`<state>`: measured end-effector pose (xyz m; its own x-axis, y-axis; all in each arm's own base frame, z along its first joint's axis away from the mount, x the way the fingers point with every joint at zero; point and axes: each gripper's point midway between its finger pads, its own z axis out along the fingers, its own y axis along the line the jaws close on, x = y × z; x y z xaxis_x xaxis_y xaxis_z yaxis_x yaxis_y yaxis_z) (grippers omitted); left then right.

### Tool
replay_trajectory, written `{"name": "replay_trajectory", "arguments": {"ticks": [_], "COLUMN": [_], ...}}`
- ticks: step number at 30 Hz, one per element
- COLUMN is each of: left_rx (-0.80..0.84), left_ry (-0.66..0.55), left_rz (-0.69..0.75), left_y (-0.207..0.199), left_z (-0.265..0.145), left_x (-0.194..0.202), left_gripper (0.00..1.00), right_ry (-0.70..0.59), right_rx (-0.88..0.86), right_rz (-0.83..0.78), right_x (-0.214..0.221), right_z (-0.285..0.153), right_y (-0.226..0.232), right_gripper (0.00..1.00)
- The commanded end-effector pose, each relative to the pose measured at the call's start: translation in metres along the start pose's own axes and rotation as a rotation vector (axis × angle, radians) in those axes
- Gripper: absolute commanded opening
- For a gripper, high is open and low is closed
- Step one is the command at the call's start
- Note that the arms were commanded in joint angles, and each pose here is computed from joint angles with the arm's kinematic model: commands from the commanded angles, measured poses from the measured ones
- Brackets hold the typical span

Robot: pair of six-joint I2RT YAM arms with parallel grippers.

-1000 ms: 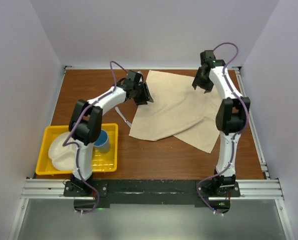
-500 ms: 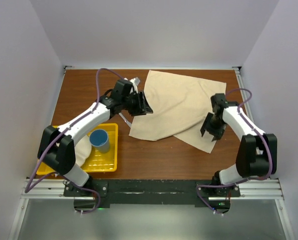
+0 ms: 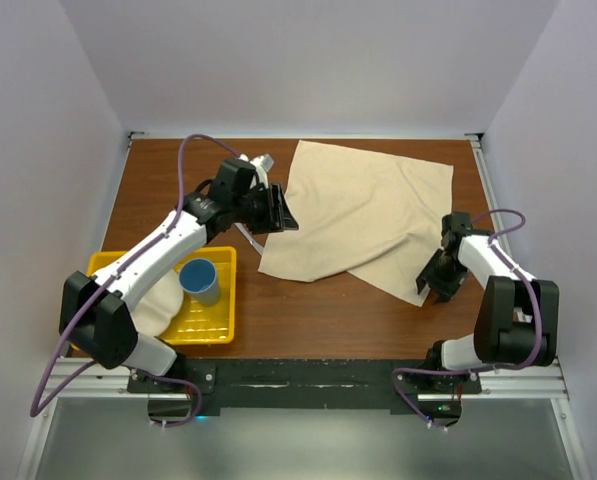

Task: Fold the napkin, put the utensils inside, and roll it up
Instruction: Flatten out the napkin at the center of the board.

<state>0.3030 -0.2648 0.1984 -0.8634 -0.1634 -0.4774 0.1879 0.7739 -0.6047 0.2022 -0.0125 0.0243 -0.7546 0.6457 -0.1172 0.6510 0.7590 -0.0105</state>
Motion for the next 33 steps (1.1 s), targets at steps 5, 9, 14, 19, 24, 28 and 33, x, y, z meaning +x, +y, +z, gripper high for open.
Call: {"name": "replay_trajectory", "arguments": {"ticks": [5, 9, 14, 19, 24, 28, 33], "left_rx": [0.001, 0.002, -0.004, -0.007, -0.005, -0.01, -0.003], "left_ry": [-0.045, -0.052, -0.061, -0.075, -0.087, -0.092, -0.088], "left_rz": [0.025, 0.02, 0.012, 0.01, 0.013, 0.027, 0.049], "left_y": [-0.002, -0.003, -0.002, -0.001, 0.003, 0.005, 0.003], "left_z": [-0.016, -0.017, -0.018, -0.021, -0.023, -0.025, -0.031], "left_x": [-0.009, -0.01, -0.011, -0.011, -0.007, -0.006, -0.004], "left_gripper": [0.52, 0.52, 0.52, 0.5, 0.5, 0.5, 0.5], "right_ry": [0.014, 0.043, 0.012, -0.066, -0.216, -0.317, -0.359], "right_rx": [-0.058, -0.055, 0.008, 0.115, 0.268, 0.361, 0.416], "right_rz": [0.049, 0.079, 0.119, 0.136, 0.17, 0.262, 0.317], "right_x": [0.003, 0.01, 0.006, -0.007, -0.035, -0.051, -0.063], "right_z": [0.013, 0.021, 0.03, 0.014, -0.024, -0.058, -0.083], "right_y": [0.012, 0.013, 0.003, -0.018, -0.047, -0.079, -0.097], "right_gripper": [0.46, 0.46, 0.08, 0.0, 0.0, 0.0, 0.0]}}
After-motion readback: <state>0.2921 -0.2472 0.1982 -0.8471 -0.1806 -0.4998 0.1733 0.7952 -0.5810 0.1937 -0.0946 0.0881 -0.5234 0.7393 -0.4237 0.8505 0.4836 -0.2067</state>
